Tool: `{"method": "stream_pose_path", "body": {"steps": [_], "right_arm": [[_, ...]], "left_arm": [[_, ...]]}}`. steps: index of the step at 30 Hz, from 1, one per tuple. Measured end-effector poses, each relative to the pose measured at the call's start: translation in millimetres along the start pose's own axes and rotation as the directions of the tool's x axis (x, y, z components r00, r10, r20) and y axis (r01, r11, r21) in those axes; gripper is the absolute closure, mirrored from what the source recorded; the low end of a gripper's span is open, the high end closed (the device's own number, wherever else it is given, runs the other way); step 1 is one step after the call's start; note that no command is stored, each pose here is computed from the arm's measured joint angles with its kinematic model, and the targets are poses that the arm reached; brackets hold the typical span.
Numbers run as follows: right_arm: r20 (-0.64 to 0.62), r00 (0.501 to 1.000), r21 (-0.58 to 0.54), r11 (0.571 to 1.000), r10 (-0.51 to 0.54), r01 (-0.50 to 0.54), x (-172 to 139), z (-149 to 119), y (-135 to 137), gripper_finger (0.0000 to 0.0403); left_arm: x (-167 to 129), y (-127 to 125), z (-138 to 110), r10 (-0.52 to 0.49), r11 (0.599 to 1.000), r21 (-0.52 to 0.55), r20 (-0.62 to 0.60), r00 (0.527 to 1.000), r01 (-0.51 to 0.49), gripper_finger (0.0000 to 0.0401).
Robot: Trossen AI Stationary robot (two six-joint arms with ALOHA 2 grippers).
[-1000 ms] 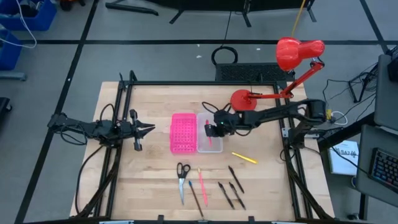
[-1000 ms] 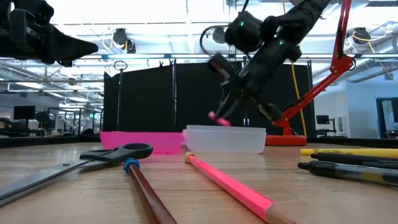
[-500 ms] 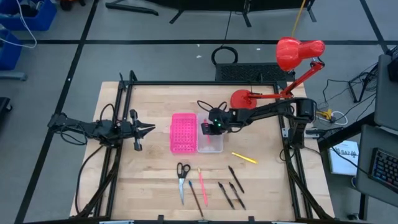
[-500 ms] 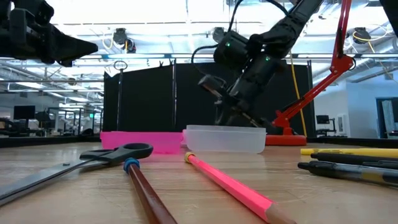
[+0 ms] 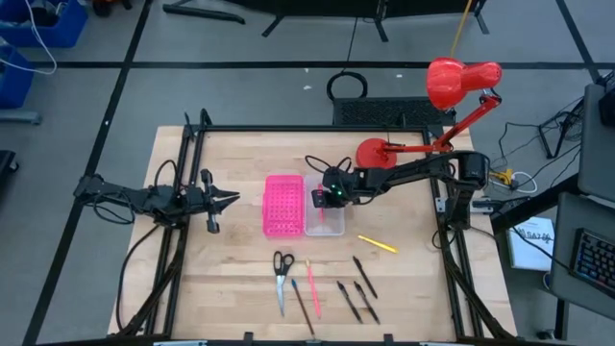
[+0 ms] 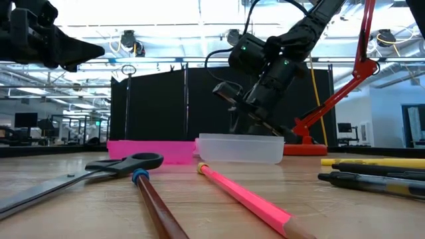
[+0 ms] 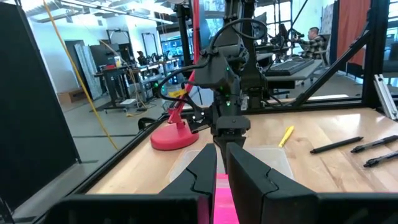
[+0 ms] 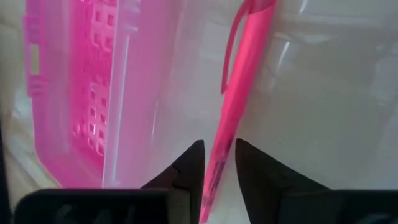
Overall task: Pick & place school supplies into a supply box
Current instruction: Put the pink pen into the supply box, then put the yellow pen into the supply box
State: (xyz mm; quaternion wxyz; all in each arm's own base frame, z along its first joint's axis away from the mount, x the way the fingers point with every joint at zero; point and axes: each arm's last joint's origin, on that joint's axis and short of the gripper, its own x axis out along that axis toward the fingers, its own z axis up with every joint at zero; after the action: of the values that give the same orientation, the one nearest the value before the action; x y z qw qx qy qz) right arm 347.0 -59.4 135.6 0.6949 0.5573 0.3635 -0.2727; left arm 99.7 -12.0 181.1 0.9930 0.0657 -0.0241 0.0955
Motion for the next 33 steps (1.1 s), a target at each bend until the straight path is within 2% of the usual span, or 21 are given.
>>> {"method": "stream_pose_path", "body": {"steps": [4, 7, 11, 13, 15, 16, 20, 23, 24, 28, 31, 33], "right_arm": [[0.006, 1.0, -0.009, 1.0, 0.016, -0.016, -3, 1, 2, 0.0312], [0.028, 0.997, -0.051, 0.997, 0.066, -0.065, -18, 3, 10, 0.0314], [0.071, 0.984, -0.114, 0.982, 0.162, -0.154, -54, 8, 23, 0.0315], [0.103, 0.967, -0.178, 0.961, 0.231, -0.211, -82, 9, 31, 0.0315], [0.153, 0.94, -0.3, 0.921, 0.304, -0.249, -113, 7, 38, 0.0315], [0.195, 0.925, -0.377, 0.896, 0.325, -0.236, -130, 5, 40, 0.0316], [0.412, 0.834, -0.593, 0.803, 0.368, -0.061, -191, -21, 43, 0.0326], [0.468, 0.787, -0.696, 0.716, 0.402, 0.048, -219, -45, 33, 0.0336], [0.479, 0.775, -0.715, 0.695, 0.411, 0.073, -224, -52, 27, 0.034], [0.505, 0.712, -0.736, 0.674, 0.488, 0.06, -229, -72, 5, 0.0356], [0.455, 0.702, -0.803, 0.594, 0.548, 0.057, -221, -86, -13, 0.0375], [0.428, 0.726, -0.832, 0.549, 0.539, 0.083, -210, -93, -29, 0.0393]], "left_arm": [[0, 0, 0, 0.0, 1.0, 0.0, 0.0, 1.0, 0.0, 0.0354], [0, 0, 0, 0.0, 1.0, 0.0, -0.001, 1.0, 0.0, 0.0354], [0, 0, 0, 0.012, 1.0, 0.025, -0.002, 1.0, -0.012, 0.0354], [0, 1, 0, 0.04, 0.998, 0.043, -0.007, 0.999, -0.04, 0.0354], [0, 2, 0, 0.069, 0.997, 0.046, -0.011, 0.998, -0.068, 0.0354], [0, 2, 0, 0.077, 0.996, 0.044, -0.012, 0.997, -0.076, 0.0354], [0, 2, 0, 0.081, 0.997, 0.019, -0.013, 0.997, -0.08, 0.0354], [0, 2, 0, 0.081, 0.997, 0.018, -0.014, 0.997, -0.08, 0.0354], [0, 2, 0, 0.081, 0.997, 0.018, -0.013, 0.997, -0.08, 0.0354], [0, 2, 0, 0.081, 0.996, 0.046, -0.013, 0.997, -0.08, 0.0354], [0, 2, 0, 0.081, 0.994, 0.069, -0.013, 0.997, -0.08, 0.0354], [0, 2, 0, 0.08, 0.995, 0.065, -0.013, 0.997, -0.079, 0.0354]]}}
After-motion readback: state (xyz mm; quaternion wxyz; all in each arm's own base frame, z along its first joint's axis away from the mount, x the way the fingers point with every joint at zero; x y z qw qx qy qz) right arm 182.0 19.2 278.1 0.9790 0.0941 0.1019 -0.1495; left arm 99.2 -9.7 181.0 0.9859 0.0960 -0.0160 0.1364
